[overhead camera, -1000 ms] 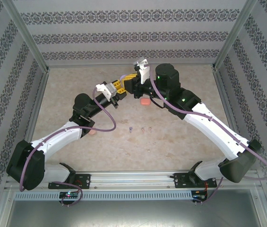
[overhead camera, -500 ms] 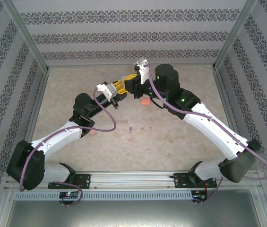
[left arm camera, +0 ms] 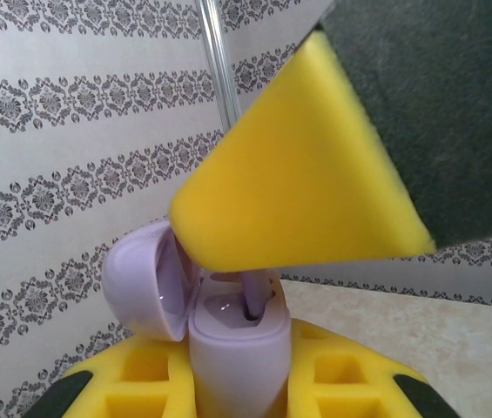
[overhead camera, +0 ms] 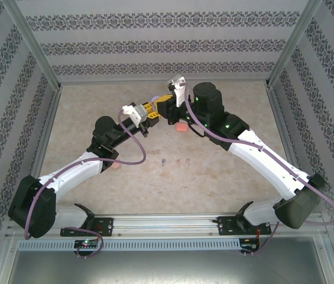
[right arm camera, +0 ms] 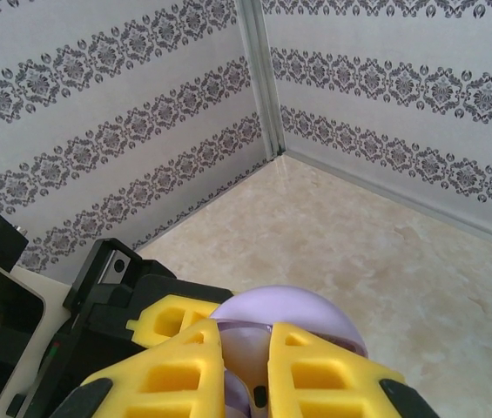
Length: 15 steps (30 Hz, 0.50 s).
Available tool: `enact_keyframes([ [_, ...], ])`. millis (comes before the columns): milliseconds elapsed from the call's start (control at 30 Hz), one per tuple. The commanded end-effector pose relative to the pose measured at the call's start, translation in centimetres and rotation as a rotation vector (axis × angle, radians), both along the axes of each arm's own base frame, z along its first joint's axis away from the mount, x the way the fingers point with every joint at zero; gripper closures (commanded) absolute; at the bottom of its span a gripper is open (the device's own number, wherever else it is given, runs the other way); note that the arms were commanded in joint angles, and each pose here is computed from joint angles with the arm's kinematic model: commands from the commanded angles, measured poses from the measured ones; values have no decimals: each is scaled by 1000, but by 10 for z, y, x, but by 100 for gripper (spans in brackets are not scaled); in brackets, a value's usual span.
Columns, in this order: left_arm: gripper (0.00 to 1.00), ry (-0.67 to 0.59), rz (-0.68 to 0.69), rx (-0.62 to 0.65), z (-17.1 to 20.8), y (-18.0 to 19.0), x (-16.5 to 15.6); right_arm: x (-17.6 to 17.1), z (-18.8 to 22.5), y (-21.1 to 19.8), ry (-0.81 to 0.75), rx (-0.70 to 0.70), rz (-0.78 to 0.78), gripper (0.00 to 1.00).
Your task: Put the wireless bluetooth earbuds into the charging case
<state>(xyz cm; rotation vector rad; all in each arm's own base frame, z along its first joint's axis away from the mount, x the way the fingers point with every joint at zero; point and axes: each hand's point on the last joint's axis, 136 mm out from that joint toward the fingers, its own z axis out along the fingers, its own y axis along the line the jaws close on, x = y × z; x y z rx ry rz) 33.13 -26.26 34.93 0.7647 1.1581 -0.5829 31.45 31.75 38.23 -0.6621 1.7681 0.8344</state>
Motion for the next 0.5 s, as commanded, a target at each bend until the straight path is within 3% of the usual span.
enact_keyframes([
  [0, 100, -120, -27, -42, 42, -1, -17, 3, 2, -12, -18, -8, -34, 85],
  [467, 100, -111, -31, -41, 42, -2, -17, -11, -17, 5, 9, -96, 64, 81],
])
